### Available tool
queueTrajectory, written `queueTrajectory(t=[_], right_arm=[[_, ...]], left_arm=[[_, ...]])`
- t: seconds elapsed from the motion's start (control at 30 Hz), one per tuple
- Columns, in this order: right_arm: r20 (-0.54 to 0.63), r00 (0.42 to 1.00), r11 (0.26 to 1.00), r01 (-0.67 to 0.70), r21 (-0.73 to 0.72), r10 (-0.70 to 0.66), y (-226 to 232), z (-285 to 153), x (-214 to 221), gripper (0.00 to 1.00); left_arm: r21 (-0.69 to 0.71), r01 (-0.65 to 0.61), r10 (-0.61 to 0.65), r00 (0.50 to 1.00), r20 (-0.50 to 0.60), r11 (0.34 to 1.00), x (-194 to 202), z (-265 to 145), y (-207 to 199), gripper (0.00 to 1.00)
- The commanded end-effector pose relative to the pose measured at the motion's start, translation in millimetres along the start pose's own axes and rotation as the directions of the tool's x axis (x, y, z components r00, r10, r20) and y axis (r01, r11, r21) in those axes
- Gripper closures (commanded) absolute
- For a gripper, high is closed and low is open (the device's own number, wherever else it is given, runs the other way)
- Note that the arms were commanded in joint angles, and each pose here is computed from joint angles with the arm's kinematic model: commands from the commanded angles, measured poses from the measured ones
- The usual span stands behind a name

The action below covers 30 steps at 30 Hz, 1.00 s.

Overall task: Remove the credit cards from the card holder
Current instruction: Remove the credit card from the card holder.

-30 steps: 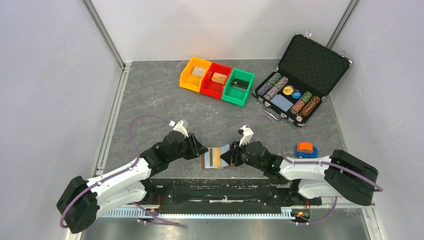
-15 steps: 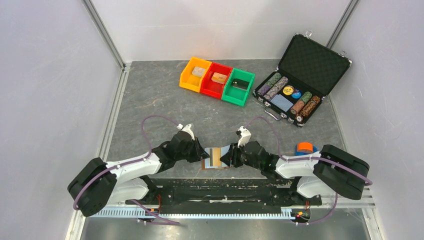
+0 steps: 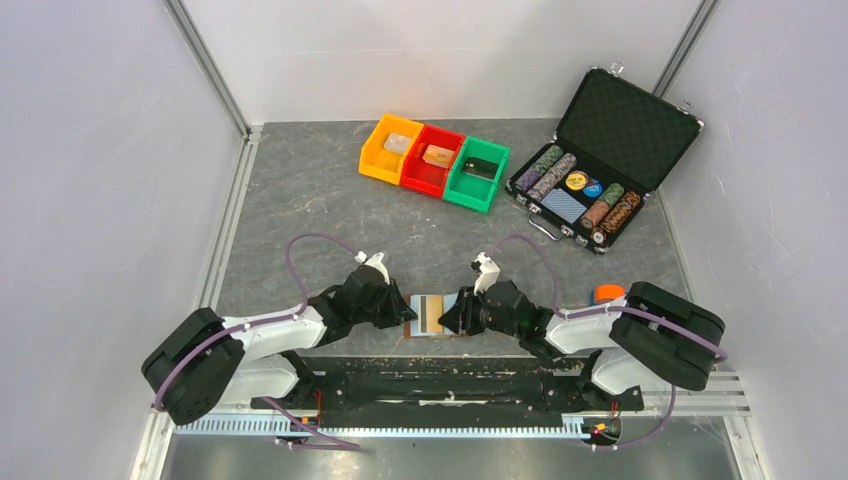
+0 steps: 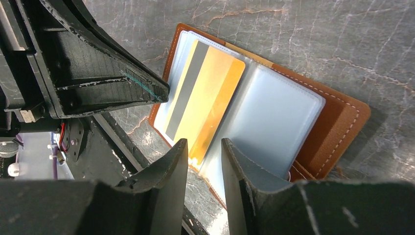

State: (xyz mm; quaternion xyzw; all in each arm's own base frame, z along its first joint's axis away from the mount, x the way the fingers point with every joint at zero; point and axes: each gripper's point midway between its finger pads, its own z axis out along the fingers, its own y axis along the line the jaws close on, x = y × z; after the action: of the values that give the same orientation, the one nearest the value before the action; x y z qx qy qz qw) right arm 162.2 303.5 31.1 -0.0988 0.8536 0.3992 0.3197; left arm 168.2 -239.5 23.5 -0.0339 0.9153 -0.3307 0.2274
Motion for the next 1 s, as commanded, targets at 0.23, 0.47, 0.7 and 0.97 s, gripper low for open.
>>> queueTrajectory(t=[0.23, 0.47, 0.7, 0.97], right_arm=[[0.02, 0.999, 0.997, -0.042, -0.06, 0.043, 10.7, 5.2, -7.8, 0.66], [0.01, 0.996, 0.994, -0.089, -0.067, 0.09, 8.5, 6.4, -4.2, 0.65], [0.001, 0.993, 0.99, -0.121, -0.069, 0.121, 8.0, 8.1, -3.6, 0.65], [0.01, 0.979, 0.974, -0.201, -0.103, 0.203, 9.6, 4.3, -6.8, 0.68]], left_arm=[[-0.025, -0.049, 0.049, 0.999, -0.015, 0.998, 5.2, 4.0, 11.7, 0.81], [-0.03, -0.047, 0.047, 0.999, -0.022, 0.998, 7.0, 4.5, 13.3, 0.8], [-0.039, -0.044, 0.043, 0.999, -0.033, 0.998, 9.8, 5.8, 16.5, 0.8], [-0.039, -0.043, 0.041, 0.999, -0.035, 0.998, 10.6, 5.4, 16.8, 0.8]])
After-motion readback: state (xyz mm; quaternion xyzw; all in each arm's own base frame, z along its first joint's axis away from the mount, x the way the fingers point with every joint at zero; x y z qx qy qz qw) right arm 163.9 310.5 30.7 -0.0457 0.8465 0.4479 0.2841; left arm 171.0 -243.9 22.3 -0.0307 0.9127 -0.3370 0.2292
